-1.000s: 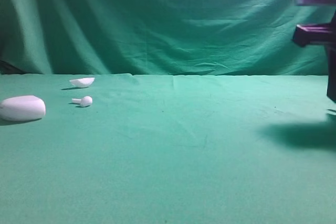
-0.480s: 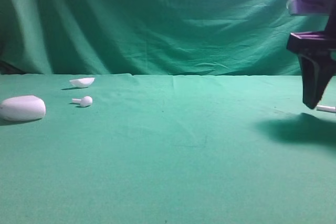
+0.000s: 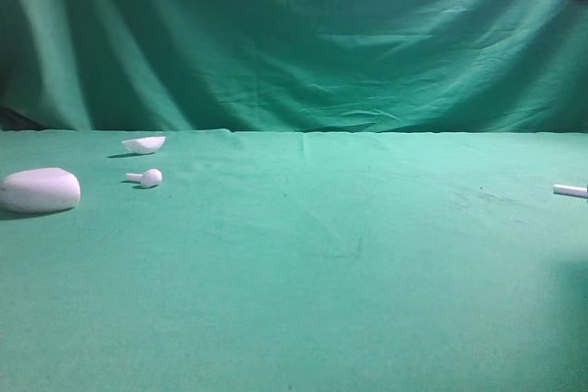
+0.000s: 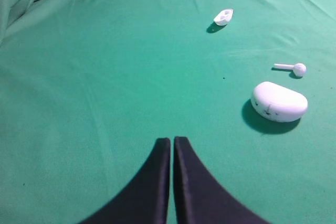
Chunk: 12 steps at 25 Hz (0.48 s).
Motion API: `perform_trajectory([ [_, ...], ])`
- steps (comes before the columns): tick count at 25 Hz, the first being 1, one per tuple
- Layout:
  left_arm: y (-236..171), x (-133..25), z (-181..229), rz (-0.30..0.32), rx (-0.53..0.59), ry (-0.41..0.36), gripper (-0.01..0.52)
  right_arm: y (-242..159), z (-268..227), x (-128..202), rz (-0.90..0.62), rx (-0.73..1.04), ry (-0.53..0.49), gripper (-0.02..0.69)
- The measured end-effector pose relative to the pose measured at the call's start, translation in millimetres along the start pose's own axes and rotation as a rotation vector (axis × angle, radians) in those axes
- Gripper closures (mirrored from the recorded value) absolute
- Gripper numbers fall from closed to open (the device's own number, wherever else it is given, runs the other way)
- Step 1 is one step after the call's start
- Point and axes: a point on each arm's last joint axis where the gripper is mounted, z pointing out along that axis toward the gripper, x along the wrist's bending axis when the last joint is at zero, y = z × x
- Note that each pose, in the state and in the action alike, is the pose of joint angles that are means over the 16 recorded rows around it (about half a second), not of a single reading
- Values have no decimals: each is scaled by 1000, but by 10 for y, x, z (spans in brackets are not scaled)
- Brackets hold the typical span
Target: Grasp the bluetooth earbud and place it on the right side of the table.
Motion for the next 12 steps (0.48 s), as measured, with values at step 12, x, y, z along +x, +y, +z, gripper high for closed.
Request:
perform_trajectory([
  [12,0,0,0,0,0,0,514,-880,-1498,47,-7,-400,73,665],
])
